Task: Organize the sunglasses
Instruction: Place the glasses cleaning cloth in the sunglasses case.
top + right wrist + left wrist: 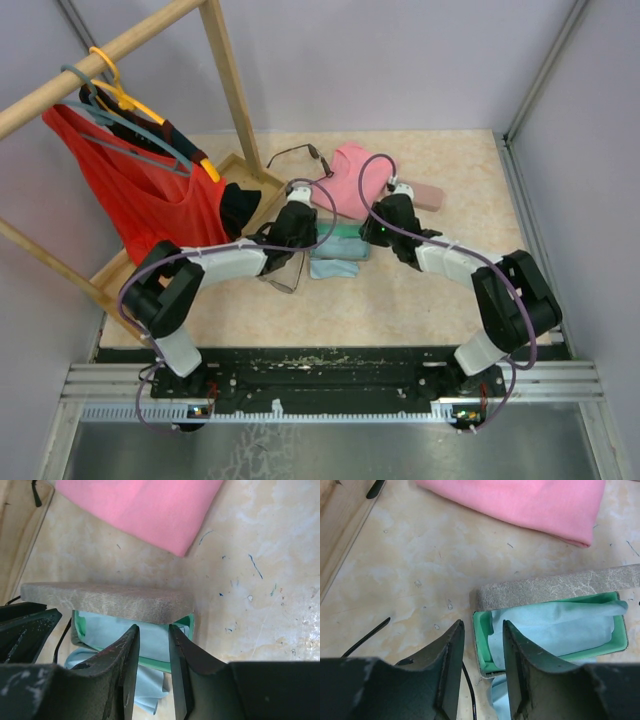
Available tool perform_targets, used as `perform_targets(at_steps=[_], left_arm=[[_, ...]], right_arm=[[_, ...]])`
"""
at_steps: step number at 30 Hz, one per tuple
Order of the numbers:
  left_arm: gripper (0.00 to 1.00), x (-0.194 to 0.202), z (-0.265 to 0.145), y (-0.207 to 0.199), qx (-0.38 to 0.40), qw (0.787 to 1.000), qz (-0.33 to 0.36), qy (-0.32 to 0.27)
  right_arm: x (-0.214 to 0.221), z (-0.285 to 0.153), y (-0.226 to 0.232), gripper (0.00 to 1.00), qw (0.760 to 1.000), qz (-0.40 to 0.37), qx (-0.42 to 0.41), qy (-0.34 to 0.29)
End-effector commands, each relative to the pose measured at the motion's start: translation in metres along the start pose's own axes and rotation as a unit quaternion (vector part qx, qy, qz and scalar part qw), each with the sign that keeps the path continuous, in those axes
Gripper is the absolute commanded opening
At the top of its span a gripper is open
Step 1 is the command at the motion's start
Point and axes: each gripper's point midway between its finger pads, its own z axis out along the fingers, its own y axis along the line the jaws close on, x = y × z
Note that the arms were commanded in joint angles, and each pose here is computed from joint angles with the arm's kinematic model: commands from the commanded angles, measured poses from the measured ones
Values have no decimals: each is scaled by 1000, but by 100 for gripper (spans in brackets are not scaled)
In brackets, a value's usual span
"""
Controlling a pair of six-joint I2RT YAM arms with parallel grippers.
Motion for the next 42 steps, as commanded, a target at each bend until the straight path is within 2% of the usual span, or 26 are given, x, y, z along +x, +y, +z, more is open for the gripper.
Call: perform_targets(at_steps=[1,3,8,11,21,29,33,36,39,42], left_arm=[[39,-6,-8,0,9,1000,-13,-8],[32,-2,-11,-7,30,999,-13,-1],[6,8,-21,-33,102,995,-15,8],[1,11,-21,-46,127,992,-9,7],[1,15,-13,-47,119,993,-10,16],[1,15,-19,-20,57,998,-26,9],[3,1,-38,-5,27,999,-38,-13],[11,-9,-54,12,-6,999,-41,-24],[22,-10,-68,23,-24,999,-42,-21],[27,-10,-81,34,-39,998,-50,-24]], right_arm=[[-26,-12,15,30,999,-11,-30,-40],[-20,-13,17,25,998,-18,-45,-31],[-6,-14,25,2,997,-23,-77,-20],[1,-11,33,0,995,-26,-94,-11],[10,1,37,0,995,-27,-98,-5],[13,1,33,0,995,-32,-93,-3],[8,-8,34,0,995,-37,-96,-13],[3,-20,32,7,994,-43,-94,-27],[0,-32,27,21,994,-46,-89,-40],[0,-41,24,27,994,-45,-88,-41]])
